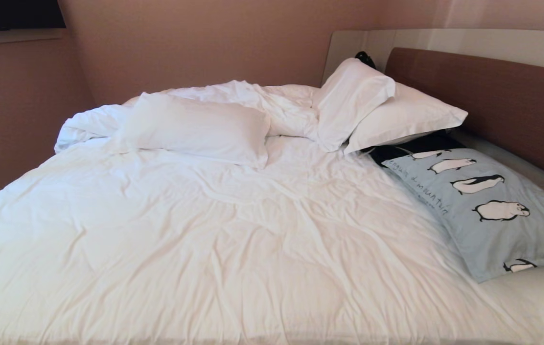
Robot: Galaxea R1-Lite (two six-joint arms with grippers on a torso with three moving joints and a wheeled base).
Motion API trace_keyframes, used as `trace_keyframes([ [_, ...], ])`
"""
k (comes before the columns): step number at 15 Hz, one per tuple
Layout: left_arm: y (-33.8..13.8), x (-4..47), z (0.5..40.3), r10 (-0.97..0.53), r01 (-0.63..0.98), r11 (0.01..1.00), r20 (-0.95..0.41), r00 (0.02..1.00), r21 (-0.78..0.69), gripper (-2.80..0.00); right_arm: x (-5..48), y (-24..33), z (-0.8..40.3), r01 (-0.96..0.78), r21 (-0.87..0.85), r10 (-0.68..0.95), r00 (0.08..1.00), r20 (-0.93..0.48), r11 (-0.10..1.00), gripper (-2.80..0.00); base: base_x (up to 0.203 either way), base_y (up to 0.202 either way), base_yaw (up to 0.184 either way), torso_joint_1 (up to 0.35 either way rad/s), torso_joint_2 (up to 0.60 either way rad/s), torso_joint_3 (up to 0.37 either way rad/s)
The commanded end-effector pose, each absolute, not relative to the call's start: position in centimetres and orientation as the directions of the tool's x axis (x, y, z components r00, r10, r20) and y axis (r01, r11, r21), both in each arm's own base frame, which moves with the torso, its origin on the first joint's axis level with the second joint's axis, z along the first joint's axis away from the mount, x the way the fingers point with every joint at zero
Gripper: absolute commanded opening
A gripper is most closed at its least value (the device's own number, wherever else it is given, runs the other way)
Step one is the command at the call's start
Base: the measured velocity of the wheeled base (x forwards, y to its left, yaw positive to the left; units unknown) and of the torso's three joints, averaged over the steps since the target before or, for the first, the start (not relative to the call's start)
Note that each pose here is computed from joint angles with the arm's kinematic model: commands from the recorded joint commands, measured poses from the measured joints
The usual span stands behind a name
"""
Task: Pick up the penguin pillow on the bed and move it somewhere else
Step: Pick up the pillow
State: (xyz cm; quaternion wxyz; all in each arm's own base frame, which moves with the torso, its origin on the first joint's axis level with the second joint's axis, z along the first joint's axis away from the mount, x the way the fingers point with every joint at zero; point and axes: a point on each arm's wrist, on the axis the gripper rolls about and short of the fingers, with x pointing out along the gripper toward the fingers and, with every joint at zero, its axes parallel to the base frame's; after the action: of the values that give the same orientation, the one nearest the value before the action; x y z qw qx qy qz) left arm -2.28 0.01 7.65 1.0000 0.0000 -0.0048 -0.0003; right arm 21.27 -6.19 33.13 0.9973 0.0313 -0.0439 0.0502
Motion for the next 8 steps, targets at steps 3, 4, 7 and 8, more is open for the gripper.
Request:
trace_keyframes([
  [3, 0.0, -2.3, 7.7, 0.0, 0.0, 1.0, 0.011, 1.0, 0.0, -2.8, 11.7, -3.0, 31.0, -0.139, 0.099, 0.138, 0.99, 0.009, 0.985, -2.8, 0.0, 0.0, 0.0, 0.0, 0.0, 0.0],
  [4, 0.0, -2.3, 7.6, 0.0, 0.0, 1.0, 0.009, 1.0, 0.0, -2.8, 9.8, -2.5, 30.0, -0.136, 0.105, 0.137, 0.991, 0.003, 0.985, -2.8, 0.0, 0.0, 0.0, 0.0, 0.0, 0.0],
  [7, 0.0, -2.3, 7.7, 0.0, 0.0, 1.0, 0.011, 1.0, 0.0, -2.8, 5.5, -0.8, 27.9, -0.19, 0.097, 0.188, 0.982, 0.033, 0.977, -2.8, 0.0, 0.0, 0.0, 0.0, 0.0, 0.0],
  [8, 0.0, -2.3, 7.7, 0.0, 0.0, 1.0, 0.011, 1.0, 0.0, -2.8, 4.2, -0.2, 27.5, -0.235, 0.102, 0.232, 0.972, 0.044, 0.967, -2.8, 0.0, 0.0, 0.0, 0.0, 0.0, 0.0],
])
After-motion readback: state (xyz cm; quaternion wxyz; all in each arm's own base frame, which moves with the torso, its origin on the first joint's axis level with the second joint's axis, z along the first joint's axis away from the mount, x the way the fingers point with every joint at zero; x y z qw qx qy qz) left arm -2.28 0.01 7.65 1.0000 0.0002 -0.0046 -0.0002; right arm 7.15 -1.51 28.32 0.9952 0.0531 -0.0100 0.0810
